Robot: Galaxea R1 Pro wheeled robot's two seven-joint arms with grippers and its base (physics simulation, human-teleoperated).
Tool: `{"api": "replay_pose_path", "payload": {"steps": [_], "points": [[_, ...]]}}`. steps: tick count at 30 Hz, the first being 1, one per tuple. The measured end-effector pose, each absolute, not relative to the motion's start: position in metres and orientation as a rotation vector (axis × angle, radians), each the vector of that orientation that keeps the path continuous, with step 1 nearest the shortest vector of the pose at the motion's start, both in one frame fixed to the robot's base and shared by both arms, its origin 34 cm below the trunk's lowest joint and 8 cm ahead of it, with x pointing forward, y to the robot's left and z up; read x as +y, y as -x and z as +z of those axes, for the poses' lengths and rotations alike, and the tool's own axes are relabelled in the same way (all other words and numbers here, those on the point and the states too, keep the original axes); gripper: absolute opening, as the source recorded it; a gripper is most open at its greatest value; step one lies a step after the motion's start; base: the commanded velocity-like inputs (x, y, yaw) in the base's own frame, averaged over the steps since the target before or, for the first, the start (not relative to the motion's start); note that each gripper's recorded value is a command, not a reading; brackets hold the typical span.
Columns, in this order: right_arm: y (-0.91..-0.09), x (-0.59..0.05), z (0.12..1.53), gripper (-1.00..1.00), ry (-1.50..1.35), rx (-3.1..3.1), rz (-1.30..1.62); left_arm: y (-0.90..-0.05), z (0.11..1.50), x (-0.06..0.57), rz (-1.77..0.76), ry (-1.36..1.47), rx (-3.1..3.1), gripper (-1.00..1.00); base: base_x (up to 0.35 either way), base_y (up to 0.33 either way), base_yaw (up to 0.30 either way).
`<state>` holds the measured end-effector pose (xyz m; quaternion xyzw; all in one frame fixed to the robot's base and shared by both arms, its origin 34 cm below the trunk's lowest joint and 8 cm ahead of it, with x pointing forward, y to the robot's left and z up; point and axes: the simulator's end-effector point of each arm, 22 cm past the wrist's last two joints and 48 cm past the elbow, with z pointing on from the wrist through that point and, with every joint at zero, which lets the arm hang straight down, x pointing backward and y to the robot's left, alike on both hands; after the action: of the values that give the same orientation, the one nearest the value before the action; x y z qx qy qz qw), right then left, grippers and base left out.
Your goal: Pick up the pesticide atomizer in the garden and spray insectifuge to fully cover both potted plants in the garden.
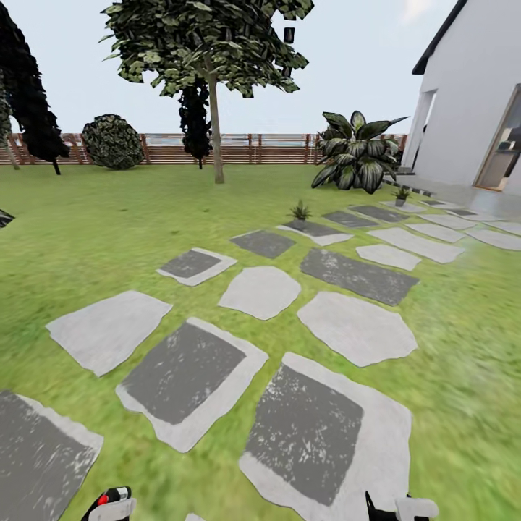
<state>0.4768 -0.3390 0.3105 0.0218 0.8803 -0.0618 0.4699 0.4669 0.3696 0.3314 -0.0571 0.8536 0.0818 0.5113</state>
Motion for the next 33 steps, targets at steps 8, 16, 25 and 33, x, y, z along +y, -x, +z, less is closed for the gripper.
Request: {"api": "replay_pose_path", "payload": {"steps": [8,16,25,33], "points": [[-0.4768,-0.3399,0.3106,1.0,-0.055,2.157,-0.155,-0.4668,0.3315,0.3697,0.197,0.138,2.053,-1.0,0.336,0.0,0.0],[-0.4766,-0.3402,0.3104,1.0,-0.055,2.158,-0.155,-0.467,0.3316,0.3697,0.197,0.139,2.053,-1.0,0.336,0.0,-0.084],[-0.4766,-0.3393,0.3103,1.0,-0.055,2.159,-0.154,-0.4667,0.3314,0.3699,0.197,0.14,2.053,-1.0,0.335,0.0,-0.073],[-0.4765,-0.3393,0.3102,1.0,-0.055,2.159,-0.154,-0.4668,0.3315,0.3699,0.197,0.14,2.053,-1.0,0.335,0.0,-0.001]]}}
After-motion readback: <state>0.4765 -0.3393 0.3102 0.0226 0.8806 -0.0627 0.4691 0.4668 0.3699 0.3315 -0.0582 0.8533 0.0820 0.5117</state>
